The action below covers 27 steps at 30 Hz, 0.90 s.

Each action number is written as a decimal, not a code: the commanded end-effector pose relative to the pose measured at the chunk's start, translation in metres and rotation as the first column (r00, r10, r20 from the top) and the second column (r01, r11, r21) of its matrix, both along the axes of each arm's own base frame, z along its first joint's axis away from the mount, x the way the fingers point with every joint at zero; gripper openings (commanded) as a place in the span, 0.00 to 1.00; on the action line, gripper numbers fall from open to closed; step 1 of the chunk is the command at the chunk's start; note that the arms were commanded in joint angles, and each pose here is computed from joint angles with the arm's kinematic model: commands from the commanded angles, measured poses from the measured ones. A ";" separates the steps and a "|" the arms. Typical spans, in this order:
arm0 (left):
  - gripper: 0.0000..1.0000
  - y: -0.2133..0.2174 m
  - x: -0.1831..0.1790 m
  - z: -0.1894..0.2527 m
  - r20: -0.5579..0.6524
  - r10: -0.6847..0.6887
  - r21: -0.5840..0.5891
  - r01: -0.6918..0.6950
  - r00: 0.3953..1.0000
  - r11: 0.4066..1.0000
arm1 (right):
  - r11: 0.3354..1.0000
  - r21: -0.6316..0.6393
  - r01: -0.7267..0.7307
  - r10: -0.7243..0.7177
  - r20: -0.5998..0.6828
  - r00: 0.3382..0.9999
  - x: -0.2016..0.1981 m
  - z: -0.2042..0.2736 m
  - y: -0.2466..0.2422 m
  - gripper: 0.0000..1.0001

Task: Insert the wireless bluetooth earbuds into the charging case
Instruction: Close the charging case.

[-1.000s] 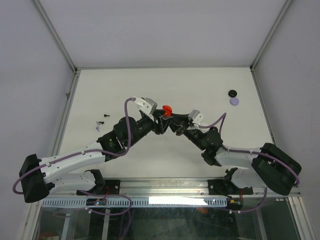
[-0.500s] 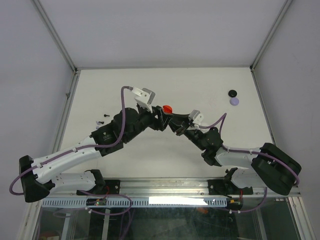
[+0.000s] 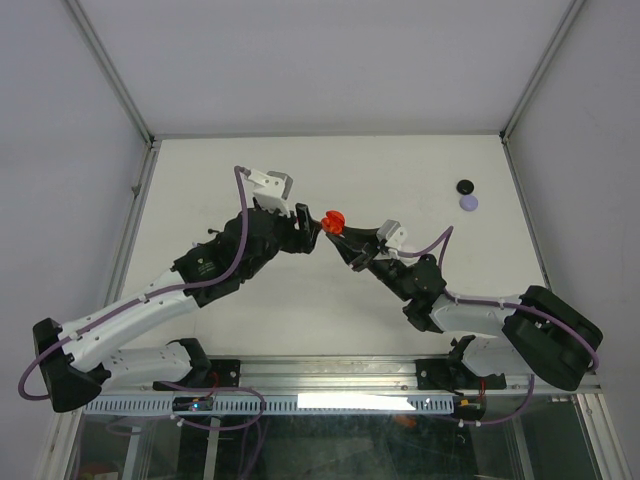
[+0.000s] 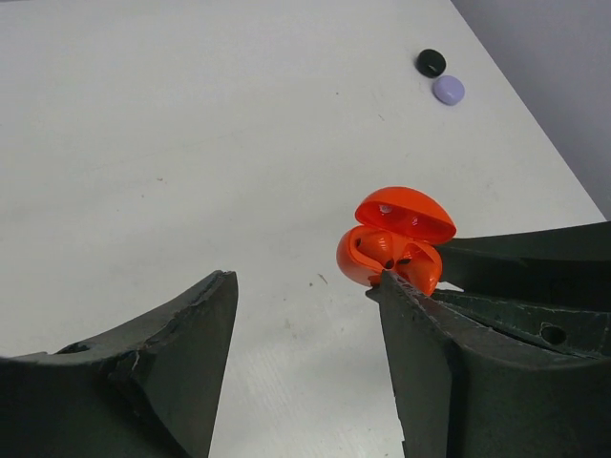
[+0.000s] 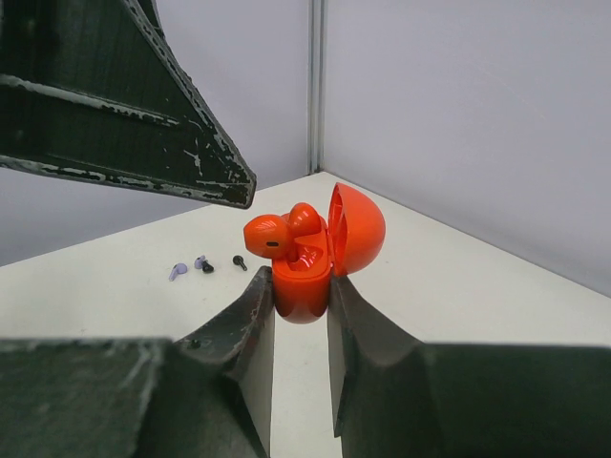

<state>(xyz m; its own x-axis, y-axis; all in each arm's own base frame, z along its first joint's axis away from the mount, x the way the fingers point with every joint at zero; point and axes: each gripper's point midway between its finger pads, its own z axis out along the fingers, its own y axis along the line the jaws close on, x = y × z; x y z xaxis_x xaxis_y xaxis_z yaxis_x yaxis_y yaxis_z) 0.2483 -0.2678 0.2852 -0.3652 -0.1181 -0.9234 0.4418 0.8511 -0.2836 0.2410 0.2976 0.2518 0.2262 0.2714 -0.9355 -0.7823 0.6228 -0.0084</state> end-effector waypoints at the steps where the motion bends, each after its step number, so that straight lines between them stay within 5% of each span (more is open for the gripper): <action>1: 0.62 0.003 0.005 0.025 0.017 0.021 -0.062 -0.020 1.000 0.998 | 0.998 0.058 0.012 -0.015 0.052 0.999 -0.003 0.021 -0.005 0.00; 27: 0.66 -0.032 -0.001 0.020 -0.030 -0.123 -0.063 0.121 0.992 0.991 | 0.998 0.063 0.007 -0.011 0.053 0.999 -0.004 0.022 -0.006 0.00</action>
<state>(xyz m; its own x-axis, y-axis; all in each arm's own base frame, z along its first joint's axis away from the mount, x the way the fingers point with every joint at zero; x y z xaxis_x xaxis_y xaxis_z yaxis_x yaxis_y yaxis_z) 0.2455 -0.2908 0.2740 -0.4355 -0.0670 -0.8977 0.4994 0.8117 -0.3028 0.2410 0.2976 0.2518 0.2262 0.2714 -0.9355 -0.7823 0.6228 -0.0084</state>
